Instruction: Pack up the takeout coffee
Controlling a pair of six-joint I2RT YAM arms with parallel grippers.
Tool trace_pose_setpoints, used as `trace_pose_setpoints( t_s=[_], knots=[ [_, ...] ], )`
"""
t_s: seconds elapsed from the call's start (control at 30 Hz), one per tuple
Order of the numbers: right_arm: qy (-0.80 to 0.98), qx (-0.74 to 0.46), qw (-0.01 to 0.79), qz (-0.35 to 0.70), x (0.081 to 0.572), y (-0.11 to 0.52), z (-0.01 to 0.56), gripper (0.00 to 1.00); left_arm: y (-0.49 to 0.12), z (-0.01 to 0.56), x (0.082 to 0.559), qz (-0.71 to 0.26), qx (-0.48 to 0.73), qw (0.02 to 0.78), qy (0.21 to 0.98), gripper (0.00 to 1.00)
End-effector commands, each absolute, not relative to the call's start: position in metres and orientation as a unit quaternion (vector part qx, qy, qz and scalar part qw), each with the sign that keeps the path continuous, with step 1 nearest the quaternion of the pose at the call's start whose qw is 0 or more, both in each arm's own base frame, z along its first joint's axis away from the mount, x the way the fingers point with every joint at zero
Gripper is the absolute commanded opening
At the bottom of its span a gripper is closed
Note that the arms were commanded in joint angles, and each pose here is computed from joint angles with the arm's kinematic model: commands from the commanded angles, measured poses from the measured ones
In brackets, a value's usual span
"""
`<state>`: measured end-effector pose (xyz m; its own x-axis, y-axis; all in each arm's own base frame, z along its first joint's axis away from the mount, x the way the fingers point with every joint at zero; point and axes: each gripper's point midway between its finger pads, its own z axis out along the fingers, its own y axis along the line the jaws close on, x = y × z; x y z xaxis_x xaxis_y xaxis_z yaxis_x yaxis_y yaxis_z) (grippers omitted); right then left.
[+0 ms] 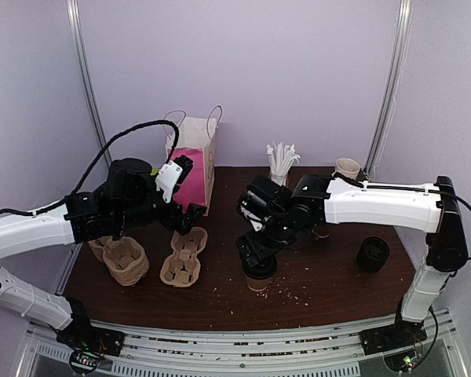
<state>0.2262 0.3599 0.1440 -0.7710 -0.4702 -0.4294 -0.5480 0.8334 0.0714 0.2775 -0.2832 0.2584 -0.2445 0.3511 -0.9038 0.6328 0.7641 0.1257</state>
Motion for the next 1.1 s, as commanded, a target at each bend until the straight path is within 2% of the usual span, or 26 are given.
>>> trace_pose_setpoints(
  t_s=[0.0,0.17,0.4,0.57,0.93,1.07],
  knots=[
    [0.942,-0.250,0.198,0.101,0.213,0.358,0.141,0.90,-0.288,0.274,0.279,-0.153,0.308,0.541,0.768,0.98],
    [0.942,-0.269,0.184,0.085,0.209,0.358,0.129,0.91,-0.289,0.274,0.278,-0.156,0.309,0.538,0.768,0.98],
    [0.943,-0.271,0.184,0.062,0.210,0.351,0.122,0.86,-0.289,0.272,0.278,-0.158,0.310,0.535,0.770,0.98],
    [0.943,-0.263,0.197,0.048,0.216,0.345,0.122,0.90,-0.291,0.270,0.278,-0.160,0.312,0.531,0.772,0.98],
    [0.942,-0.272,0.193,0.043,0.215,0.346,0.117,0.90,-0.292,0.268,0.278,-0.160,0.313,0.528,0.773,0.98],
    [0.942,-0.277,0.182,0.049,0.211,0.347,0.114,0.86,-0.292,0.268,0.278,-0.160,0.313,0.528,0.773,0.98]
  ],
)
